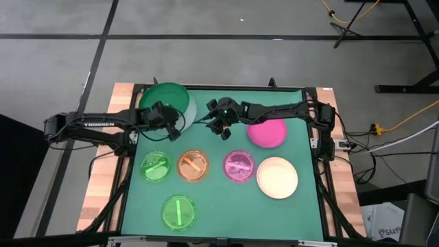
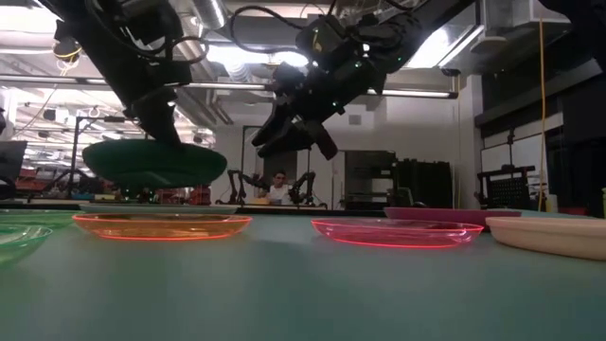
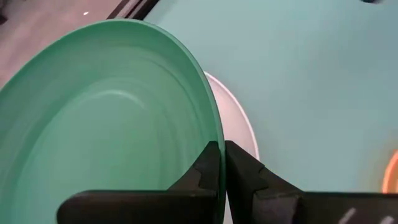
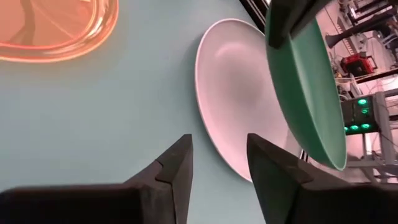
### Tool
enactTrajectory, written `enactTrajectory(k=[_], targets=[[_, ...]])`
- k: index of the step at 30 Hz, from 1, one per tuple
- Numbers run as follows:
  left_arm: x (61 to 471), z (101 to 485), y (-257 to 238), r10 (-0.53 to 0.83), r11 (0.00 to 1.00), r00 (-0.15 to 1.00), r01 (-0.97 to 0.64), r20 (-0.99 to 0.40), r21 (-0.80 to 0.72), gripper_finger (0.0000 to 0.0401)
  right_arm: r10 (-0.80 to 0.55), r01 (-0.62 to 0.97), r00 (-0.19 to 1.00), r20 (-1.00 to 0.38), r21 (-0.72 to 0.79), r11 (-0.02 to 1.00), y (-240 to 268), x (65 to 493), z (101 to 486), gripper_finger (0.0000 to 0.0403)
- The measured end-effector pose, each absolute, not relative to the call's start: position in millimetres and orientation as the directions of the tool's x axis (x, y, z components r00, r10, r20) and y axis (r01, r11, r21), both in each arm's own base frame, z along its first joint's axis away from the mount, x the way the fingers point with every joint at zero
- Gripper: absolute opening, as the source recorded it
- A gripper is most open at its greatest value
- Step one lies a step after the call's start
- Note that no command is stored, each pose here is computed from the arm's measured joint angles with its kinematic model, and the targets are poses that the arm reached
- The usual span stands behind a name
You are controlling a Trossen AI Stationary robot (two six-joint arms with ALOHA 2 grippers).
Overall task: Stack plastic plates
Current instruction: Stack the dark green plate on top of the blue plate
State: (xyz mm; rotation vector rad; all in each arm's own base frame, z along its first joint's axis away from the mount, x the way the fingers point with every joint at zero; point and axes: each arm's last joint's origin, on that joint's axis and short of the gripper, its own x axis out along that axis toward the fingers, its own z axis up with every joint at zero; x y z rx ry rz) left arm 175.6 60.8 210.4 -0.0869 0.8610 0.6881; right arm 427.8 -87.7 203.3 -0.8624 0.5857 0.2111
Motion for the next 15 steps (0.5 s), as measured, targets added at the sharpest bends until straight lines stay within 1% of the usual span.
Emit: enactTrajectory(k=[5, 15], targets=[[182.7, 202.4, 66.5, 0.503, 0.786, 0.439, -0.590, -0.744, 0.183, 0.0003, -0.094, -0.394, 0.818, -0.567, -0.672, 0.628, -77.2, 429.9, 203.2, 0.0143], [204.6, 170.4, 74.0, 0.456, 0.806, 0.368, -0.557, -0.810, 0.200, 0.0007, -0.214, -0.365, 0.782, -0.586, -0.708, 0.605, -66.6, 430.2, 201.2, 0.0143]])
